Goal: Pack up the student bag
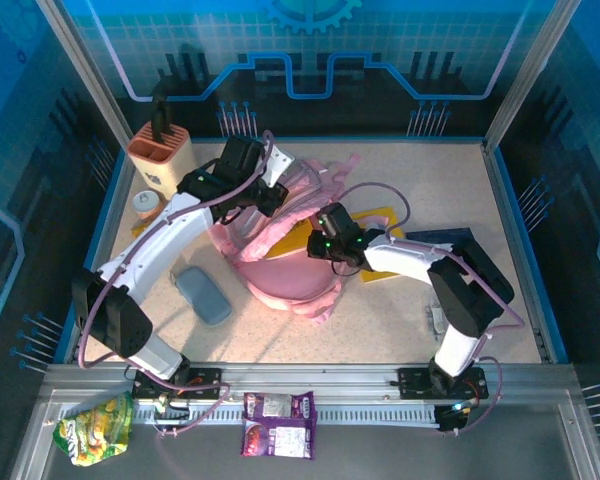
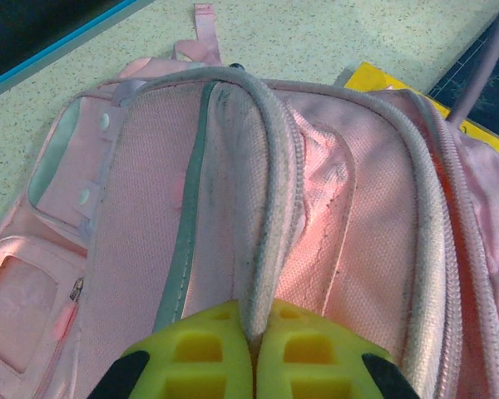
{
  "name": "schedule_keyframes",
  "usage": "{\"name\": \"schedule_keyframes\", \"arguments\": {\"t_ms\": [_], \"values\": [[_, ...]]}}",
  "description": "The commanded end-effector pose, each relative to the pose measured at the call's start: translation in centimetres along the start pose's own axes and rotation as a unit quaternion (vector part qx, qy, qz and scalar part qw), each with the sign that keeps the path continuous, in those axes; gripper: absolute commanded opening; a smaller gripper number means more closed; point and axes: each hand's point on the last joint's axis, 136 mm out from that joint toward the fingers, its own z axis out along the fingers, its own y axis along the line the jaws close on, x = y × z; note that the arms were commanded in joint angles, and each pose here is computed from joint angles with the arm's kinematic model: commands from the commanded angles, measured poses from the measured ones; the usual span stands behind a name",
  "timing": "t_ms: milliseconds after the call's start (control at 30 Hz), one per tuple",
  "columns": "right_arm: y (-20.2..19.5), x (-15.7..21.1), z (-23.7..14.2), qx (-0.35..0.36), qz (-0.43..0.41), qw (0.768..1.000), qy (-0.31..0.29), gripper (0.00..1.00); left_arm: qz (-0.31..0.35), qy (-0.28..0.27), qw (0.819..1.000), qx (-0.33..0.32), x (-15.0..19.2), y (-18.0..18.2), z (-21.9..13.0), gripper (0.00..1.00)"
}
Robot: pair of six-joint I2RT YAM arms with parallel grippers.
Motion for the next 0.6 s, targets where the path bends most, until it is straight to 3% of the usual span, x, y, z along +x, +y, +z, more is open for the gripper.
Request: {"name": "schedule_keyframes", "arguments": {"t_ms": [0, 200, 367, 567], "values": [[2.2, -0.2, -3.5, -0.052, -0.021, 0.998, -0.004, 0.17, 0.003, -0.042, 0.999, 0.006, -1.7, 0.1, -1.4, 0.00], [-0.7, 1.0, -8.7, -0.030, 0.005, 1.000, 0.005, 0.25, -0.019, -0.017, 1.000, 0.006, 0.9, 0.1, -1.0, 0.00], [-5.1, 2.6, -11.1, 0.011, 0.025, 0.999, 0.018, 0.33, -0.033, 0.052, 0.998, 0.025, 5.1, -0.3, -0.2, 0.00], [-8.4, 3.3, -12.6, 0.021, 0.060, 0.998, 0.024, 0.35, -0.042, 0.115, 0.992, 0.037, 9.0, -1.0, 0.0, 0.00]]}}
